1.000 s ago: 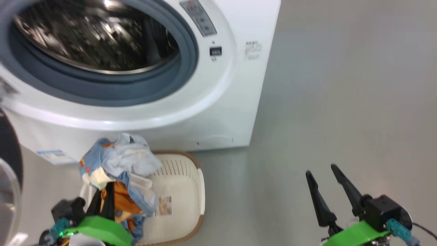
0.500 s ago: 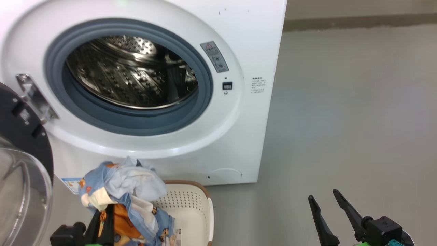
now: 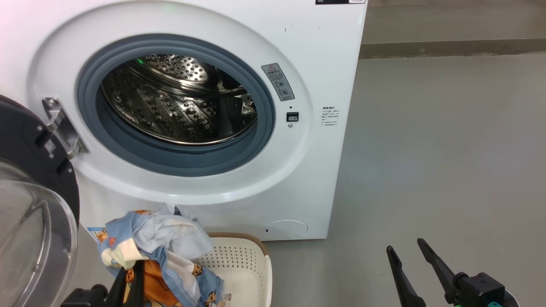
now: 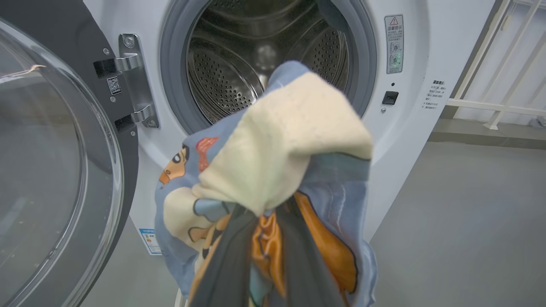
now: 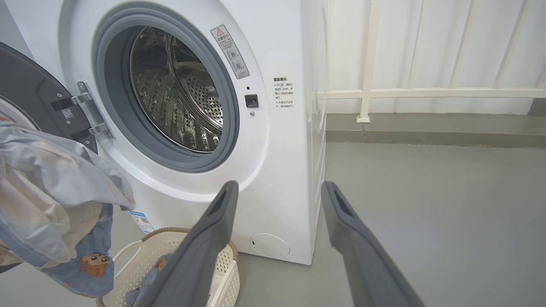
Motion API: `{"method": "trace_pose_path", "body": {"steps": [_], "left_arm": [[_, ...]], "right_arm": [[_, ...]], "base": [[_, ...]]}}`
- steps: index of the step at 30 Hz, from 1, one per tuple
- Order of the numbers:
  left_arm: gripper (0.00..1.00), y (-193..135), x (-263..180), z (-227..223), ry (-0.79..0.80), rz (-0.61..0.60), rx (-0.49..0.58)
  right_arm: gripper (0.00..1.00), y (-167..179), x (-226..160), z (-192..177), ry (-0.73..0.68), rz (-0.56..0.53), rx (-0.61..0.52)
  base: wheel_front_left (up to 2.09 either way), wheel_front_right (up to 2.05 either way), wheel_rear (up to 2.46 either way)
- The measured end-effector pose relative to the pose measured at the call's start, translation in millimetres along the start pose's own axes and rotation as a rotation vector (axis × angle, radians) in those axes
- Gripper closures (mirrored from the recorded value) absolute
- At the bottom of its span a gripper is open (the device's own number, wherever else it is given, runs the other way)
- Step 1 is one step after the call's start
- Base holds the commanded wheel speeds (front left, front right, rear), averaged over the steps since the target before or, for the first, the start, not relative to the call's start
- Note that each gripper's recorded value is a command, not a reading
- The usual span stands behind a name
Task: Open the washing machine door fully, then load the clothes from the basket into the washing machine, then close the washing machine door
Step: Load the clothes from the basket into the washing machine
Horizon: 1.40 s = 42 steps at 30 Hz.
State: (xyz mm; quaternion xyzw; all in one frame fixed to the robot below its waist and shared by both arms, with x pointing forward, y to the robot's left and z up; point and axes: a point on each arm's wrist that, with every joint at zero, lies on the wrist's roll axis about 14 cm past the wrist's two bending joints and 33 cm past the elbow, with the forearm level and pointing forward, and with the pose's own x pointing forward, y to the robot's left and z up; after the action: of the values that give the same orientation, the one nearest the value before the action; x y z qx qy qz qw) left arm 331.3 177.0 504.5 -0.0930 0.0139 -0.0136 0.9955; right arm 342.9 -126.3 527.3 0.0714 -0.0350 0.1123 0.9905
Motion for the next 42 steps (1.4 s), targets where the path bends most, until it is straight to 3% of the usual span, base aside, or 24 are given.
{"method": "trace_pose_path", "body": {"steps": [29,42], "left_arm": [[1.00,-6.7,5.6,-10.3,0.037,-0.022,-0.004],[1.00,-27.3,66.8,-28.9,0.098,-0.127,-0.045]], "right_arm": [[0.00,-5.2,-1.5,-4.3,0.013,-0.018,0.005],[0.00,-14.8,3.5,-17.5,0.052,-0.048,0.017]], "base": [[0.00,0.00,0.00],[0.00,0.00,0.00]]}}
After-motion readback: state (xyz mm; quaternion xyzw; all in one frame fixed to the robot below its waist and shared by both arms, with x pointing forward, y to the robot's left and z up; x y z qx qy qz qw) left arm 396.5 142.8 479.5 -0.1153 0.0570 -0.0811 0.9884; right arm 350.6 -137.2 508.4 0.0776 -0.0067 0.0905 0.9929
